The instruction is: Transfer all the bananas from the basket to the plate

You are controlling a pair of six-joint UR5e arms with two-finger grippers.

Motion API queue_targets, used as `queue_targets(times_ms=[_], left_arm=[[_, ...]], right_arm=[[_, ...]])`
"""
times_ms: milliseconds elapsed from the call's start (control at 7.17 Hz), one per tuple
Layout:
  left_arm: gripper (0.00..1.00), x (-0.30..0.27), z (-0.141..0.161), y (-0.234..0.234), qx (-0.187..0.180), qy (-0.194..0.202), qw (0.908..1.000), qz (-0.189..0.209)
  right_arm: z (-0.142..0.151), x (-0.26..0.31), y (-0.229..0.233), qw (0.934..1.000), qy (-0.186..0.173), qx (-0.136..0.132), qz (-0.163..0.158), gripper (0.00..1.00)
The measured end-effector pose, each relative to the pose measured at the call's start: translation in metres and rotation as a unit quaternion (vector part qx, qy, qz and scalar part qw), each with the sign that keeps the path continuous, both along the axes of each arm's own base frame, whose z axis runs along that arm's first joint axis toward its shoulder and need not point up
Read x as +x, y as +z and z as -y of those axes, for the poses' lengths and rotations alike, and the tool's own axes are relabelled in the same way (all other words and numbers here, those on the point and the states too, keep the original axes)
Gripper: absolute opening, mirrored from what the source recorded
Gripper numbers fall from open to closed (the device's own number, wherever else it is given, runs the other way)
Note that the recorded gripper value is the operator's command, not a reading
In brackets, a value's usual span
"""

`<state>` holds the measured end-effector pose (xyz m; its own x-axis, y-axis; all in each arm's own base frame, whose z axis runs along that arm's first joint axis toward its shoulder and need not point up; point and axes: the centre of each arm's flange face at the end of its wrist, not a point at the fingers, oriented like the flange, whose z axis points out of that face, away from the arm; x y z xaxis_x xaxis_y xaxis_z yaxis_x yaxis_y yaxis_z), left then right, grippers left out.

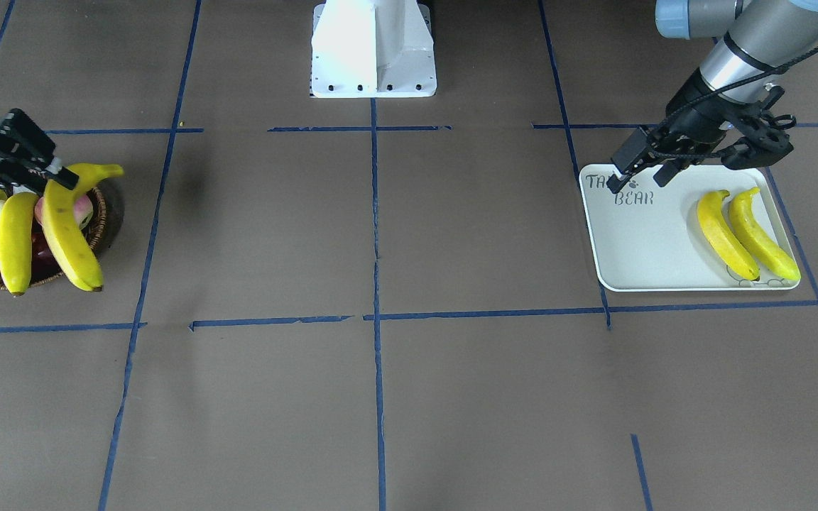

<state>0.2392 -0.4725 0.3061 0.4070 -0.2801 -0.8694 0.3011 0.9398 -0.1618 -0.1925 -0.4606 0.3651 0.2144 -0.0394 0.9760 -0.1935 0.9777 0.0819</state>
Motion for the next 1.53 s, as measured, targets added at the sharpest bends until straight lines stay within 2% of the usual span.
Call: queue_targets(times_ms=[279,558,837,1116,1255,1534], left_arm=[[0.99,0.03,-0.009,-0.048,-0.023,-0.007,0.9977,-0.064],[0.99,0.062,-0.021,-0.093,-0.045,-0.004,0.9916,-0.121],[0.99,0.092,-0.033,-0.128,-0.063,0.008,0.9867,-0.15],[0.99,0.115,-0.022,-0.144,-0.069,0.005,0.9855,-0.155],[0.99,0.126,-0.018,-0.149,-0.07,0.008,0.9854,-0.155],[0.99,0.155,-0.031,-0.165,-0.065,0.019,0.9848,-0.16]], right_arm=[[-0.022,-0.095,-0.053,0.9997,0.024,-0.003,0.005,0.0],[-0.061,-0.187,-0.134,0.9985,0.048,0.002,-0.026,0.01],[-0.117,-0.259,-0.203,0.9956,0.077,0.031,-0.044,0.01],[-0.151,-0.277,-0.226,0.9948,0.083,0.045,-0.037,0.01],[-0.157,-0.279,-0.23,0.9949,0.082,0.048,-0.034,0.01],[-0.163,-0.28,-0.234,0.995,0.082,0.05,-0.03,0.01]])
